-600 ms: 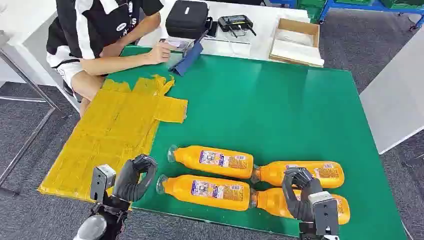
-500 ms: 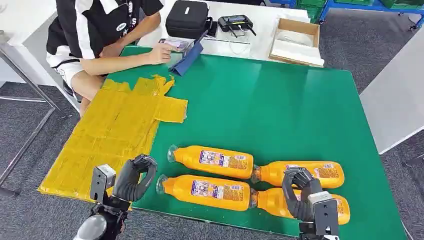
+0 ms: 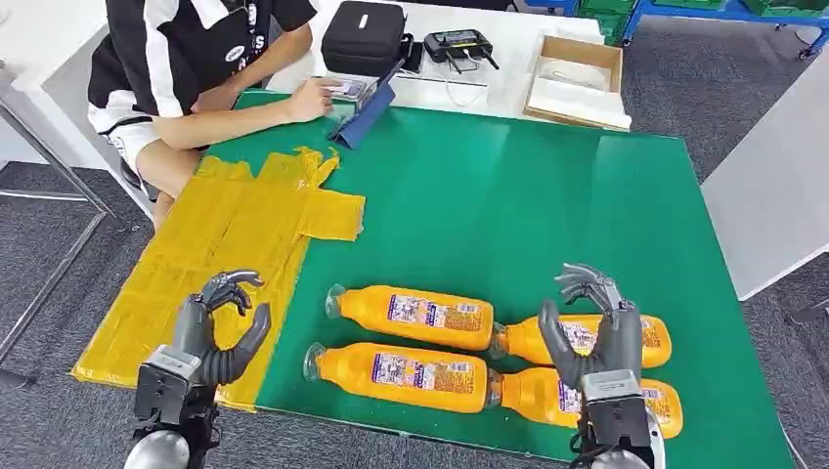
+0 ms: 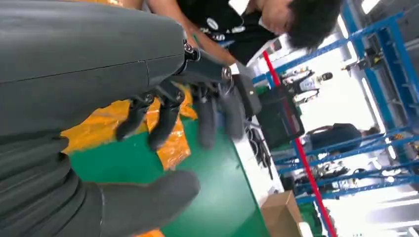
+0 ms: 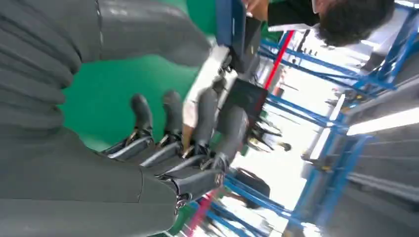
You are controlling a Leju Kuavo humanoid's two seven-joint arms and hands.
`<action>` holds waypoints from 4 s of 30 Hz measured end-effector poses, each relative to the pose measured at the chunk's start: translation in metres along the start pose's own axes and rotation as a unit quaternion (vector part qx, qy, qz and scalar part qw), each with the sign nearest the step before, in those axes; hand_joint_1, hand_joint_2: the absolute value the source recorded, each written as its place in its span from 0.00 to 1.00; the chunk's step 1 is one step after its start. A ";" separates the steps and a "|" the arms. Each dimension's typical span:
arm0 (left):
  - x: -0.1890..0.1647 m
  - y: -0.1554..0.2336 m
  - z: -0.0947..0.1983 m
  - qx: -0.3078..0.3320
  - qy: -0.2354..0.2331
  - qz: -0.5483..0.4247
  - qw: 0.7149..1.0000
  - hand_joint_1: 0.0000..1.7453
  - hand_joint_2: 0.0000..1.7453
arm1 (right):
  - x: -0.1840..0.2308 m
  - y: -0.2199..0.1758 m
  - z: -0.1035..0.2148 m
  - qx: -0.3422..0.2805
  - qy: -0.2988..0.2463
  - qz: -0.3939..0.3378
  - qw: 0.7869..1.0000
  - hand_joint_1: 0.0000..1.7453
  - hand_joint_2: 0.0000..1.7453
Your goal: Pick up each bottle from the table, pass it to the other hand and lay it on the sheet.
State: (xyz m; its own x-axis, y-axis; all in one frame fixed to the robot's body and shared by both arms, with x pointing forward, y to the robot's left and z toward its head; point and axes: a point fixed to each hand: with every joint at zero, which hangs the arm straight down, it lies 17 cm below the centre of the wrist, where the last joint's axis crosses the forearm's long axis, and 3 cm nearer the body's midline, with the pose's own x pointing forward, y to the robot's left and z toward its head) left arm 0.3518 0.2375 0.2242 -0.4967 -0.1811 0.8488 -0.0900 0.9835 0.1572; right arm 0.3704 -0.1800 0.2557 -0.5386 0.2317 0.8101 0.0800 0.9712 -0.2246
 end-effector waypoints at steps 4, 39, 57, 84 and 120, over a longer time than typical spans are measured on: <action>0.002 0.003 -0.001 0.006 -0.004 0.000 1.000 0.00 1.00 | 0.011 0.007 -0.014 0.015 -0.028 0.048 0.998 0.00 1.00; 0.017 -0.003 -0.031 -0.016 -0.021 0.061 0.998 0.00 1.00 | -0.094 0.168 -0.035 0.379 -0.045 0.346 0.857 0.00 1.00; 0.020 -0.012 -0.041 -0.021 -0.031 0.079 0.996 0.00 1.00 | -0.102 0.211 -0.004 0.449 -0.017 0.257 0.856 0.00 1.00; 0.010 -0.020 -0.047 -0.021 -0.025 0.084 0.996 0.00 1.00 | -0.136 0.247 0.034 0.505 0.027 0.262 0.822 0.00 1.00; 0.009 -0.023 -0.044 -0.018 -0.022 0.084 0.996 0.00 1.00 | -0.205 0.229 0.026 0.483 0.109 0.414 0.764 0.86 1.00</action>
State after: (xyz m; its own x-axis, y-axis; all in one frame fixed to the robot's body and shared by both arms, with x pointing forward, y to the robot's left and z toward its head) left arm 0.3876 0.2130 0.2506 -0.5404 -0.0134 0.8413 0.0274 0.9991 0.0335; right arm 0.4772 -0.0066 0.0244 -0.4783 0.8499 0.2213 -0.3949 0.0170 -0.9186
